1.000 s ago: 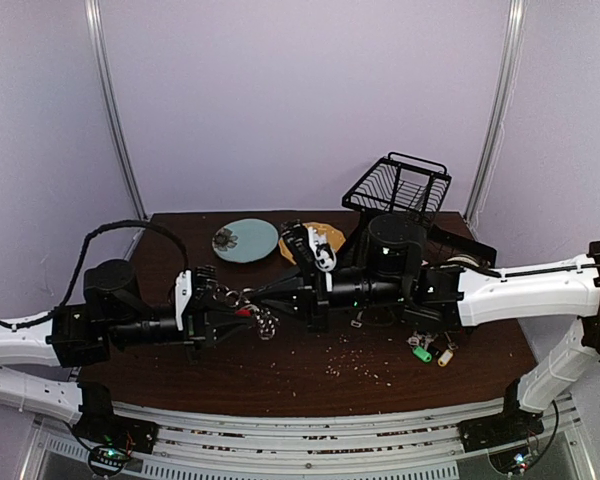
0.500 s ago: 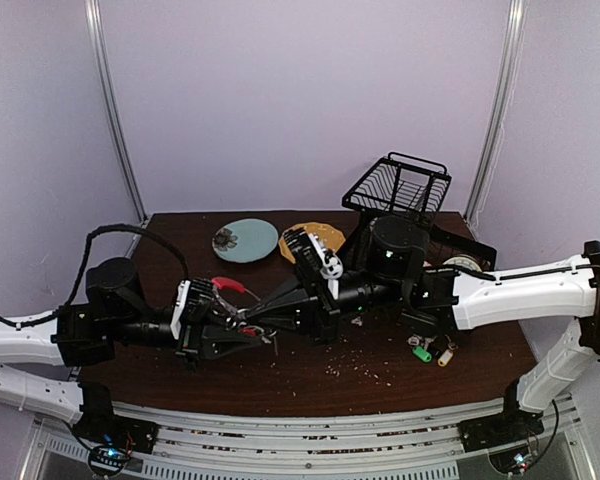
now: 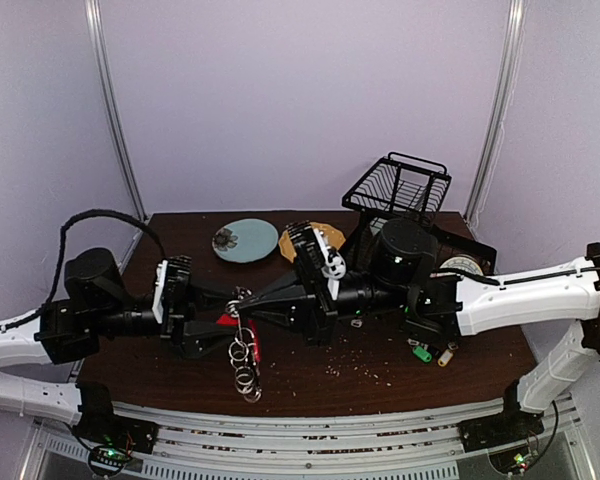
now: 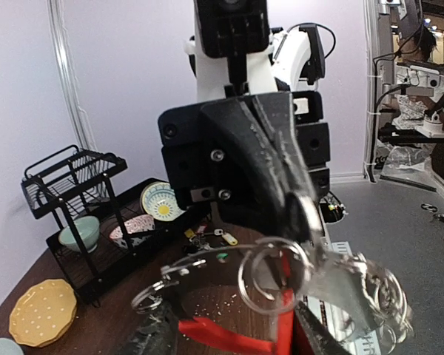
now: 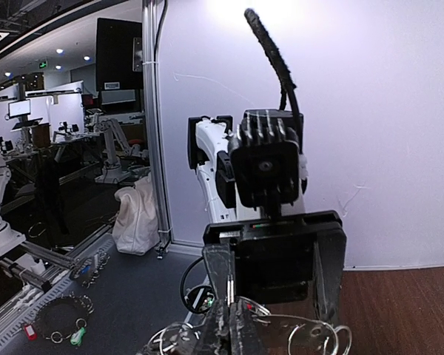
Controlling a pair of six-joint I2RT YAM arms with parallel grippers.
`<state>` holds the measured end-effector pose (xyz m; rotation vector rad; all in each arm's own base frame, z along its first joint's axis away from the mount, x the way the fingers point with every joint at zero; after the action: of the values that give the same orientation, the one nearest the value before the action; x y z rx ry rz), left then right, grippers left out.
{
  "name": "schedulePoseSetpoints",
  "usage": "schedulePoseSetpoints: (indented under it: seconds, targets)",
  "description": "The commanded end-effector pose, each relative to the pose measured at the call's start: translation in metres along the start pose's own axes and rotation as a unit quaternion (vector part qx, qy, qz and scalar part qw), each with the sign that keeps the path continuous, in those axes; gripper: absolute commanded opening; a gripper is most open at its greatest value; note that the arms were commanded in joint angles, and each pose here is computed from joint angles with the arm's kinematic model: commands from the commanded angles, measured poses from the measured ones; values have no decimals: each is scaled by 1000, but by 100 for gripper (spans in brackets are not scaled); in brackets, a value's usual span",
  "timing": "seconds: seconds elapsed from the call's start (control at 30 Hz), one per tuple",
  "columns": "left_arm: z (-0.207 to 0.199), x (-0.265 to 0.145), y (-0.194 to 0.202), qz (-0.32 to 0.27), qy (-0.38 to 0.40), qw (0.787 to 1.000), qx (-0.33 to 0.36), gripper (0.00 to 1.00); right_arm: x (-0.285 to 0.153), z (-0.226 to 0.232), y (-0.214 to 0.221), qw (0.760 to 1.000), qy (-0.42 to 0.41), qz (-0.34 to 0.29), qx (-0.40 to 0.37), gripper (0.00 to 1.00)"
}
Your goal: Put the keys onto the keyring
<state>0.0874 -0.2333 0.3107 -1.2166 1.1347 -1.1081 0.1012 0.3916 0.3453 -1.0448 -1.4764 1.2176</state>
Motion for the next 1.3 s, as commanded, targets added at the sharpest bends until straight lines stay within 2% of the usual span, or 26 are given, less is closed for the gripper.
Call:
schedulePoseSetpoints:
  seconds: [0.0, 0.23, 0.37, 0.4, 0.5, 0.7, 0.87, 0.97, 1.27]
  targets:
    - [4, -18, -5, -11, -54, 998, 6, 53, -8, -3, -15, 999, 40, -13, -24, 0]
    - [-4, -34, -13, -22, -47, 999, 17, 46, -9, -9, -10, 998, 65, -6, -24, 0]
    - [-5, -37, -27, -37, -46, 998, 30, 47, -10, -10, -9, 997, 69, -8, -22, 0]
    - [-2, -35, -29, -41, -56, 997, 26, 45, -10, -10, -8, 997, 69, -8, -23, 0]
    - [-5, -28, -39, -49, -25, 998, 28, 23, -10, -12, -7, 997, 78, -3, -23, 0]
    - [-9, -11, -36, -47, 31, 998, 19, 16, -9, -13, -7, 996, 81, -4, -25, 0]
    - [-2, -10, -39, -51, -4, 998, 28, 16, -8, -12, -7, 997, 76, -1, -25, 0]
    - [2, -13, -41, -57, -30, 997, 30, 22, -9, -11, -7, 997, 74, 1, -26, 0]
    - [-2, -11, -46, -77, -6, 997, 31, 20, -7, -13, -3, 996, 79, 9, -26, 0]
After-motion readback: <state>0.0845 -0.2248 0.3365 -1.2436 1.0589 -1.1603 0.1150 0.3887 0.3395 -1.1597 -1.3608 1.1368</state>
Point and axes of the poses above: each gripper's point midway between its finger pads, its own x axis out along the fingers, its own z axis along the line the jaws close on, y = z × x, the point moved 8 cm from there along -x, back along the fingers, and after that the axes turned 6 degrees about -x, right-handed, at the moved point
